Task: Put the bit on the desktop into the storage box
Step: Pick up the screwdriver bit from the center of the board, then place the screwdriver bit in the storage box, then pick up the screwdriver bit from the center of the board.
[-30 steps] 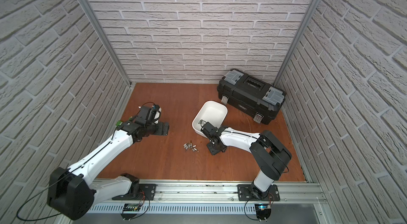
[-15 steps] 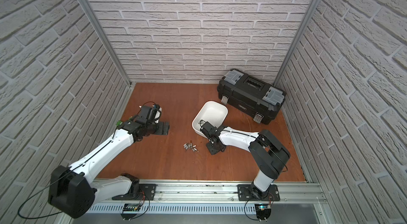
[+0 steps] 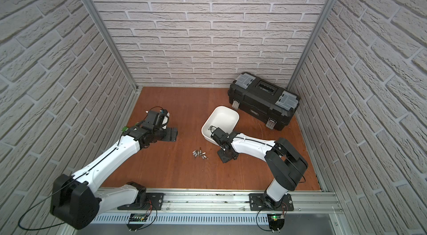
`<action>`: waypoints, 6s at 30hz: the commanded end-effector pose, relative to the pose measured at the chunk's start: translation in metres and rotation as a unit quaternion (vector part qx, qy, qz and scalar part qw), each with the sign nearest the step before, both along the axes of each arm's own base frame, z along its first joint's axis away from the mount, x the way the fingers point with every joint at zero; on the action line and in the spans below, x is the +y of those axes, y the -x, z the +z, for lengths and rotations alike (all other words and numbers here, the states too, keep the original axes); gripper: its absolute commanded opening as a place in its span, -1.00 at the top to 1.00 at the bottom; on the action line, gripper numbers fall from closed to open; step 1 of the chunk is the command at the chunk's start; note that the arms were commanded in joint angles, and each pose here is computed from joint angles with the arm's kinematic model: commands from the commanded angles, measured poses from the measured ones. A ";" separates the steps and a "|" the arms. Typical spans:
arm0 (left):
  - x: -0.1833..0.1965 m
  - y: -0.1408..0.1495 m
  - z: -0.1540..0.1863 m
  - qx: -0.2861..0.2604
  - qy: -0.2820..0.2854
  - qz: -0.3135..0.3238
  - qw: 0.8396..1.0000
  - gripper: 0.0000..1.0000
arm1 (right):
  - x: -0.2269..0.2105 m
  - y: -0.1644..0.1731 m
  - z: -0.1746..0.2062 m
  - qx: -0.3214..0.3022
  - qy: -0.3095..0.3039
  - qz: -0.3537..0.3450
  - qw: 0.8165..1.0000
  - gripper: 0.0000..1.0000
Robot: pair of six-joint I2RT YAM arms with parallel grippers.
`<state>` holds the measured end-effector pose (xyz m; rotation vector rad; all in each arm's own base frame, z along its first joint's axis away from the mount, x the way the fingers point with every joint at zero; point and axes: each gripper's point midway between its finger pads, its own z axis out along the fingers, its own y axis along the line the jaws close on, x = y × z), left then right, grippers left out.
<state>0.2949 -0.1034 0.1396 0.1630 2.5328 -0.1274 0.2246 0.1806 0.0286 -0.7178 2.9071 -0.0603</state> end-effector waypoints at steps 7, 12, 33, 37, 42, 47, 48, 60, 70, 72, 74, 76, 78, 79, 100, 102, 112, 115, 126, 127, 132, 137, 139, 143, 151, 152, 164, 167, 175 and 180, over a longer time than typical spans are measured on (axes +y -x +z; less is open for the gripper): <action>0.000 -0.004 0.017 -0.024 0.003 0.003 1.000 -0.97 | 0.007 -0.001 0.039 -0.019 -0.034 -0.002 0.999 0.63; 0.000 -0.003 0.016 -0.024 0.003 0.004 1.000 -0.97 | 0.010 -0.005 0.045 -0.025 -0.037 -0.001 0.999 0.64; 0.000 -0.003 0.020 -0.029 0.003 0.002 1.000 -0.97 | 0.025 -0.084 0.137 -0.120 -0.122 -0.010 0.985 0.65; 0.000 -0.002 0.021 -0.030 0.004 0.001 1.000 -0.97 | 0.026 -0.114 0.142 -0.139 -0.125 -0.014 0.982 0.65; 0.003 -0.001 0.024 -0.031 -0.004 -0.001 0.999 -0.97 | 0.026 -0.147 0.124 -0.138 -0.116 -0.023 0.983 0.65; 0.002 -0.002 0.029 -0.037 -0.003 -0.002 0.999 -0.97 | 0.028 -0.170 0.098 -0.130 -0.114 -0.029 0.985 0.66; 0.002 -0.002 0.029 -0.038 -0.002 -0.003 0.999 -0.97 | 0.029 -0.174 0.093 -0.126 -0.110 -0.029 0.986 0.66; -0.001 -0.004 0.028 -0.037 0.000 -0.006 0.999 -0.97 | 0.021 -0.192 0.023 -0.080 -0.056 -0.048 0.994 0.67; -0.002 -0.004 0.028 -0.037 0.003 -0.008 0.999 -0.97 | 0.014 -0.190 -0.001 -0.061 -0.030 -0.054 0.996 0.64; -0.002 -0.004 0.028 -0.036 0.003 -0.008 0.999 -0.97 | 0.014 -0.190 -0.002 -0.061 -0.029 -0.053 0.996 0.62; -0.002 -0.004 0.028 -0.036 0.003 -0.008 0.999 -0.97 | 0.013 -0.189 -0.002 -0.060 -0.027 -0.053 0.996 0.61; -0.002 -0.004 0.028 -0.036 0.003 -0.008 0.999 -0.97 | 0.012 -0.190 -0.001 -0.060 -0.025 -0.051 0.997 0.58; -0.002 -0.004 0.028 -0.036 0.003 -0.009 0.999 -0.97 | 0.013 -0.190 0.001 -0.062 -0.025 -0.050 0.997 0.50; -0.002 -0.004 0.027 -0.035 0.003 -0.008 0.999 -0.97 | 0.013 -0.190 0.003 -0.063 -0.026 -0.051 0.996 0.46; -0.034 0.013 0.026 0.005 -0.026 -0.065 0.998 -0.96 | -0.005 -0.165 0.116 -0.151 -0.067 -0.064 0.984 0.05; -0.041 0.018 0.026 0.011 -0.029 -0.079 0.996 -0.96 | -0.012 -0.157 0.129 -0.168 -0.071 -0.070 0.981 -0.01; -0.071 0.030 0.009 0.061 -0.039 -0.147 0.987 -0.90 | -0.048 -0.110 0.167 -0.216 -0.097 -0.115 0.965 -0.40; -0.076 0.030 0.000 0.081 -0.046 -0.161 0.983 -0.81 | -0.061 -0.095 0.172 -0.226 -0.105 -0.133 0.959 -0.57; -0.094 0.025 -0.035 0.142 -0.098 -0.206 0.963 -0.61 | -0.090 -0.045 0.160 -0.225 -0.133 -0.184 0.948 -0.98; -0.095 0.025 -0.038 0.148 -0.104 -0.210 0.961 -0.59 | -0.092 -0.041 0.157 -0.222 -0.134 -0.187 0.947 -0.97; -0.107 0.028 -0.054 0.181 -0.121 -0.237 0.947 -0.33 | -0.101 -0.026 0.144 -0.213 -0.132 -0.204 0.946 -0.98; -0.117 0.032 -0.068 0.208 -0.118 -0.257 0.937 -0.09 | -0.106 -0.020 0.139 -0.212 -0.126 -0.211 0.946 -0.98; -0.120 0.034 -0.073 0.217 -0.116 -0.261 0.934 0.01 | -0.108 -0.020 0.138 -0.212 -0.123 -0.211 0.946 -0.98; -0.123 0.038 -0.080 0.233 -0.109 -0.267 0.929 0.15 | -0.110 -0.021 0.138 -0.214 -0.118 -0.211 0.946 -0.98; -0.131 0.048 -0.090 0.257 -0.091 -0.277 0.921 0.28 | -0.110 -0.024 0.133 -0.210 -0.111 -0.211 0.948 -0.98; -0.133 0.050 -0.091 0.260 -0.088 -0.278 0.921 0.29 | -0.110 -0.024 0.132 -0.209 -0.110 -0.211 0.948 -0.98; -0.139 0.057 -0.103 0.282 -0.078 -0.285 0.913 0.36 | -0.112 -0.024 0.130 -0.209 -0.104 -0.212 0.949 -0.98; -0.139 0.059 -0.105 0.288 -0.078 -0.286 0.911 0.40 | -0.112 -0.024 0.128 -0.207 -0.104 -0.212 0.949 -0.98; -0.134 0.060 -0.111 0.293 -0.089 -0.282 0.909 0.49 | -0.112 -0.023 0.127 -0.206 -0.105 -0.213 0.949 -0.98; -0.131 0.059 -0.111 0.290 -0.096 -0.277 0.911 0.49 | -0.113 -0.023 0.128 -0.209 -0.103 -0.214 0.949 -0.98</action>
